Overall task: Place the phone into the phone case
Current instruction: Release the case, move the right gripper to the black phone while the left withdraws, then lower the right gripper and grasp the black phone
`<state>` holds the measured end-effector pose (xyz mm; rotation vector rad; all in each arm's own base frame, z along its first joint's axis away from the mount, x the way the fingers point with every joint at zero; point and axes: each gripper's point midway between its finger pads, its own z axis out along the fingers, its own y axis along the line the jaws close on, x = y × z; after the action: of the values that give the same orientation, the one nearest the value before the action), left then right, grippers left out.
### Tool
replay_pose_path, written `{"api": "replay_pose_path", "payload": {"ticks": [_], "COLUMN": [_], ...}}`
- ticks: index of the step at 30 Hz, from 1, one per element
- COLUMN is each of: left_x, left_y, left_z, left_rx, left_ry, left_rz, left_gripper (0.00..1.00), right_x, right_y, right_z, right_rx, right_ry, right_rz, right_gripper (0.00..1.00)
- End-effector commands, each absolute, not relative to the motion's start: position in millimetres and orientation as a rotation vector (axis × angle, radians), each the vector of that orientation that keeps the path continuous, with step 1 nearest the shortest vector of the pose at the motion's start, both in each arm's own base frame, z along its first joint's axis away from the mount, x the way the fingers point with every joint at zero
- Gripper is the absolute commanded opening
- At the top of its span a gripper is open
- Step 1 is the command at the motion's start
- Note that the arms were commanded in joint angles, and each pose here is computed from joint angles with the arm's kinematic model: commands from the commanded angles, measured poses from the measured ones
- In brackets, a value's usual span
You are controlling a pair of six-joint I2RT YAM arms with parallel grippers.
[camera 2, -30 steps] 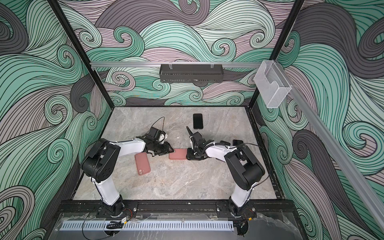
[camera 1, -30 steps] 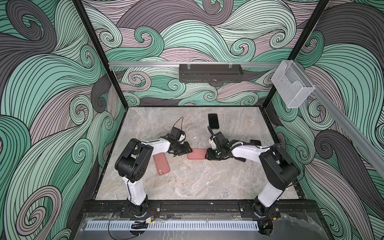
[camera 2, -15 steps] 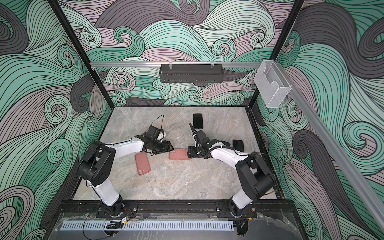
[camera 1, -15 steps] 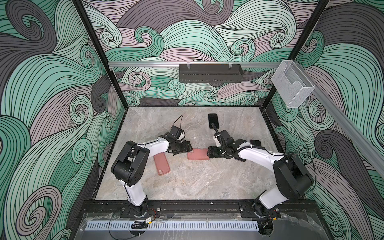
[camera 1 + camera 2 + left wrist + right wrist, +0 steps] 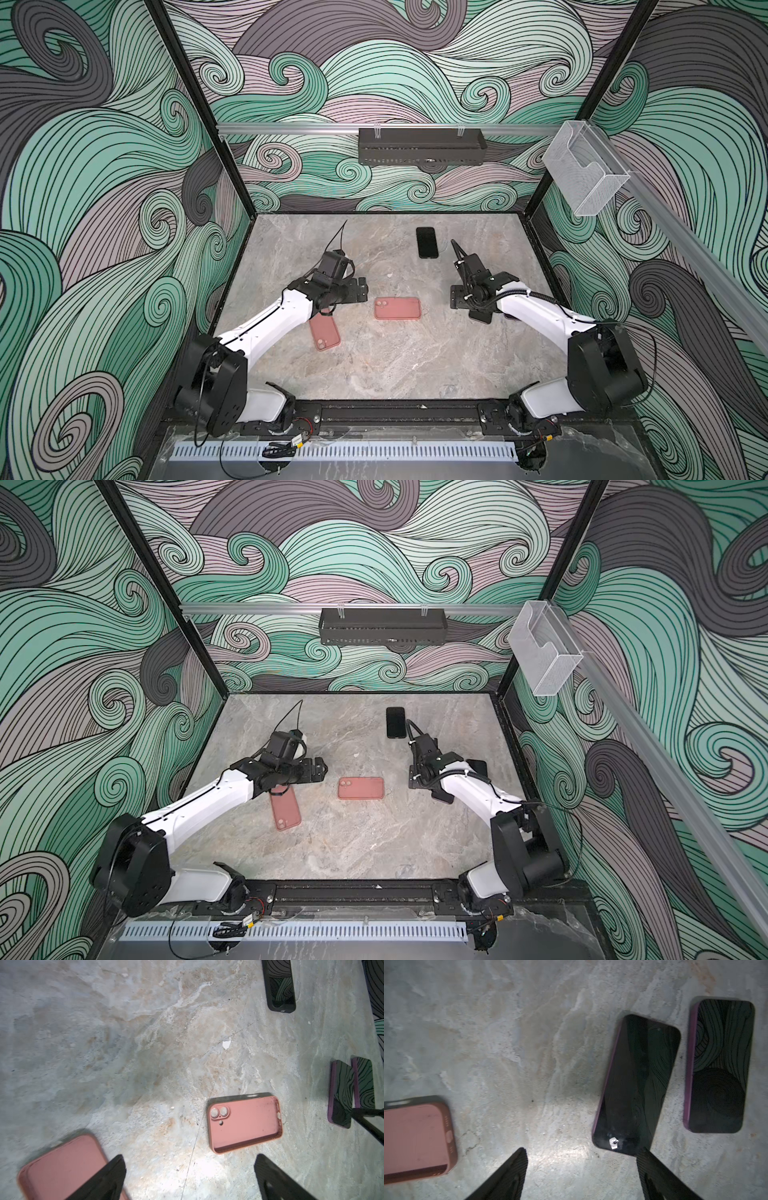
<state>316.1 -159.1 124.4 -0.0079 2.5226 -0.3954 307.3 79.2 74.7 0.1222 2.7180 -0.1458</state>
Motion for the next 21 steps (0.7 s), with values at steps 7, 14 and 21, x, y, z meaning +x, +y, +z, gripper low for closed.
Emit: {"api": "replay_pose_path", "payload": {"ticks": [7,14,21], "left_x": [297,291,288], "left_y": [-114,-110,-103], "left_z": [122,138,144], "left_rx": [-0.111,-0.148,-0.16], "left_ry": [2.512,2.423,2.359], "left_rz": [-0.2,-0.284,-0.298], "left_gripper": [0.99,0.99,0.98], "right_x": [309,317,321], "right_y": [30,25,30], "right_z": [59,42,25], "right_rx": [0.307,0.386,0.44], "right_ry": [2.78,2.82,2.86], "right_rz": [-0.306,-0.26,-0.149], "right_gripper": [0.87,0.95,0.95]}}
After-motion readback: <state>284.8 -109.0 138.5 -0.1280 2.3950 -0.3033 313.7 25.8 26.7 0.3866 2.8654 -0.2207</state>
